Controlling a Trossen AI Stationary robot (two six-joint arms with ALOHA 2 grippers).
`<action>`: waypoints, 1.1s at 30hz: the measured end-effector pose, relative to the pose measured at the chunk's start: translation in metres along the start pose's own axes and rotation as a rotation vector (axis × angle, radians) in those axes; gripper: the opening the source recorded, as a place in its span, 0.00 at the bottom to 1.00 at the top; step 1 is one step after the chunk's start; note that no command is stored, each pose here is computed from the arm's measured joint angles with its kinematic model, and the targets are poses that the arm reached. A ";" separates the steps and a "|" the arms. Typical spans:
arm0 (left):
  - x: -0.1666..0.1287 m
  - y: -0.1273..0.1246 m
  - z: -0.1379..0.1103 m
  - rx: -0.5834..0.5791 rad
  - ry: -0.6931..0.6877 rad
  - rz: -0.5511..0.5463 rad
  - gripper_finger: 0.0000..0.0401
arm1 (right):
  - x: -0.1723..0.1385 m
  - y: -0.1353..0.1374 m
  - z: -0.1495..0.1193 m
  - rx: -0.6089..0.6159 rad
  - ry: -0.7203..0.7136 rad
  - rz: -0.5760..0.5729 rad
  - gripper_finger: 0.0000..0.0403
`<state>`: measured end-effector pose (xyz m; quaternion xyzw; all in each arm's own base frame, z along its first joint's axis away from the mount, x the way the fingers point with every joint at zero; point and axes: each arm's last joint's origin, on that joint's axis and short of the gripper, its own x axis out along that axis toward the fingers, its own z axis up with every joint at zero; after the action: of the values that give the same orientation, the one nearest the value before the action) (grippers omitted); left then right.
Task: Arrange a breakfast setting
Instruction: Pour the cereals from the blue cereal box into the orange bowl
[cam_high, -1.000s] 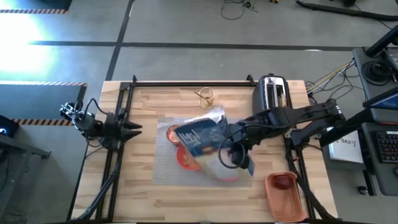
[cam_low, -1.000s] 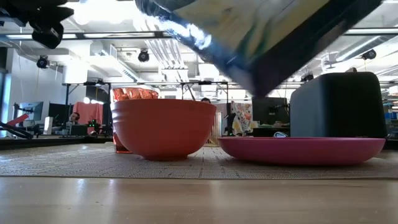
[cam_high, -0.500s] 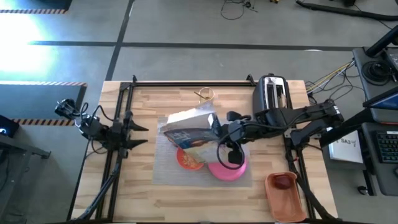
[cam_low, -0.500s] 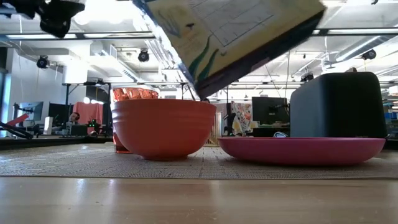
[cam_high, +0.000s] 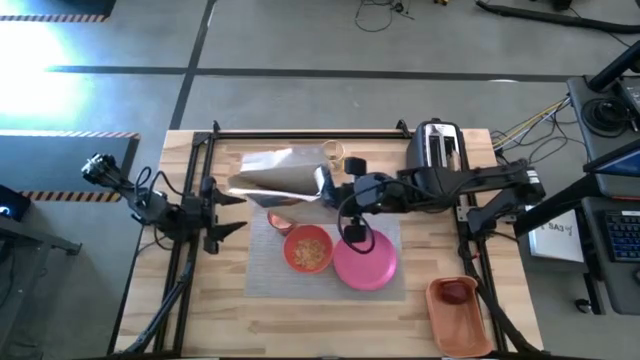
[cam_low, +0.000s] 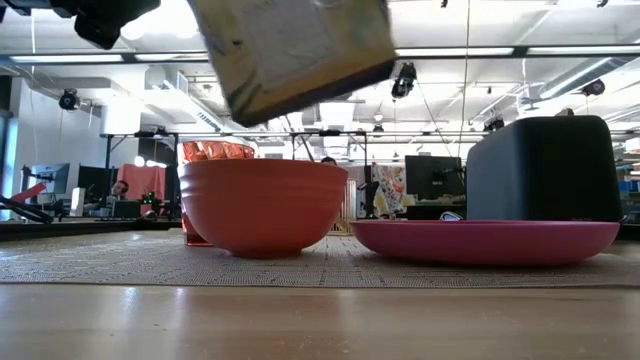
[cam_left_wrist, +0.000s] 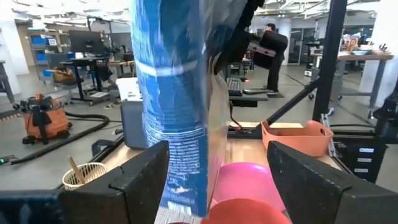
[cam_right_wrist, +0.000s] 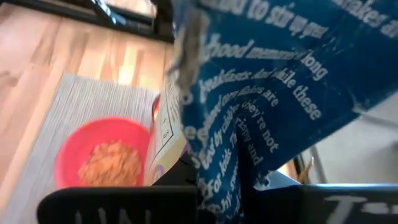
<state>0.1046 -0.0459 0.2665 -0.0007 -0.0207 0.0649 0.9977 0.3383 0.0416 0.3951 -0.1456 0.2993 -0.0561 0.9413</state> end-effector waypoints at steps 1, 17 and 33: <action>0.001 -0.001 0.000 0.003 0.000 -0.005 0.64 | 0.001 -0.002 0.002 -0.012 -0.020 -0.005 0.04; 0.012 -0.009 -0.005 0.046 0.028 0.059 0.64 | 0.027 -0.002 -0.001 -0.030 -0.008 0.025 0.04; 0.012 -0.009 -0.002 0.107 0.008 0.069 0.64 | 0.006 -0.009 0.004 -0.024 -0.054 0.020 0.04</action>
<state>0.1181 -0.0528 0.2650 0.0517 -0.0133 0.1003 0.9935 0.3450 0.0325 0.3980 -0.1553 0.2757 -0.0392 0.9478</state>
